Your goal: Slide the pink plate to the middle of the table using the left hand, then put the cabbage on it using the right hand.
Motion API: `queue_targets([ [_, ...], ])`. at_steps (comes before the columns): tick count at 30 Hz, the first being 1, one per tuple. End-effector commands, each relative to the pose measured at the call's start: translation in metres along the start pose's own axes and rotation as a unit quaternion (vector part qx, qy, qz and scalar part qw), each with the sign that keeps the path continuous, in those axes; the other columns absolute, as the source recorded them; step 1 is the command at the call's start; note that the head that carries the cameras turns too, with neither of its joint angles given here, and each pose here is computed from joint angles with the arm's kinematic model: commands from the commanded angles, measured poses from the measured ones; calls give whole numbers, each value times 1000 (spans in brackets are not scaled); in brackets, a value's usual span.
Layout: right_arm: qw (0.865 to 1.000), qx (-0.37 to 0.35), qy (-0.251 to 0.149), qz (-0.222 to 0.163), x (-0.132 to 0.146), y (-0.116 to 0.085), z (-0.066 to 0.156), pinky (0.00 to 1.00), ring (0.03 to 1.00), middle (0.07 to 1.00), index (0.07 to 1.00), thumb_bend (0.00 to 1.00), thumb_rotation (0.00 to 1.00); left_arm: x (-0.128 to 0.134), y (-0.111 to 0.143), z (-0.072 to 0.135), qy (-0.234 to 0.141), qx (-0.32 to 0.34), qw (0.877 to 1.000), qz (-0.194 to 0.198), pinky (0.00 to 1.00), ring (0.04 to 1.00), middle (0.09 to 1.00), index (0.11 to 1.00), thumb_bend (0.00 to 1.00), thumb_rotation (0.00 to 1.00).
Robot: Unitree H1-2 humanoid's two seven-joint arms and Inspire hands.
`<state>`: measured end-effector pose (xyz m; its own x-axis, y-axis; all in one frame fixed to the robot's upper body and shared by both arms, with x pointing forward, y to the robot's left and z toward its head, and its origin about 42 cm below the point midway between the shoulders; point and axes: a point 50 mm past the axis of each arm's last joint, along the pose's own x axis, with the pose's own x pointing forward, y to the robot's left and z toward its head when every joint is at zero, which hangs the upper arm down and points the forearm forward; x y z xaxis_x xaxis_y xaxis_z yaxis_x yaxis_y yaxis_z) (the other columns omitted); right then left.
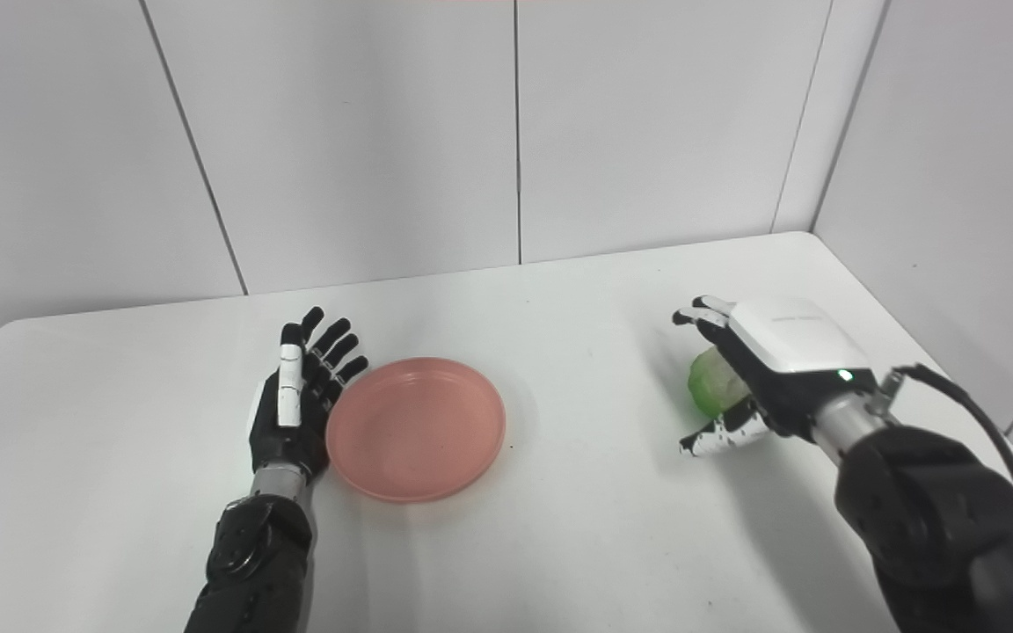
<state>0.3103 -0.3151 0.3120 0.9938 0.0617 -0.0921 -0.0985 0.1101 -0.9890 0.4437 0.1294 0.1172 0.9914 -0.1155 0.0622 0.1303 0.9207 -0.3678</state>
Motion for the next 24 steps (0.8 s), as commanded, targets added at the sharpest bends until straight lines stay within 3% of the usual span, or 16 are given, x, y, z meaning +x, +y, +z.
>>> queue_targets([
  [1,999,-23,5,-29,9,-21,-3,618,906,930,852,1000,234,-7,8,-10,21,-6,1000,6,775,854,833,903,856,805],
  [10,997,-61,35,-21,47,-22,-13,647,888,915,852,1000,238,-8,6,-12,24,-8,1000,2,772,852,825,906,853,806],
  [18,996,-70,56,-18,60,-14,-24,667,902,908,846,1000,221,-9,6,-14,25,-6,1000,4,767,848,822,905,854,803],
  [24,990,-118,75,-13,72,-12,-31,664,881,908,845,1000,235,-9,7,-14,26,-8,1000,4,780,857,823,908,873,798],
])
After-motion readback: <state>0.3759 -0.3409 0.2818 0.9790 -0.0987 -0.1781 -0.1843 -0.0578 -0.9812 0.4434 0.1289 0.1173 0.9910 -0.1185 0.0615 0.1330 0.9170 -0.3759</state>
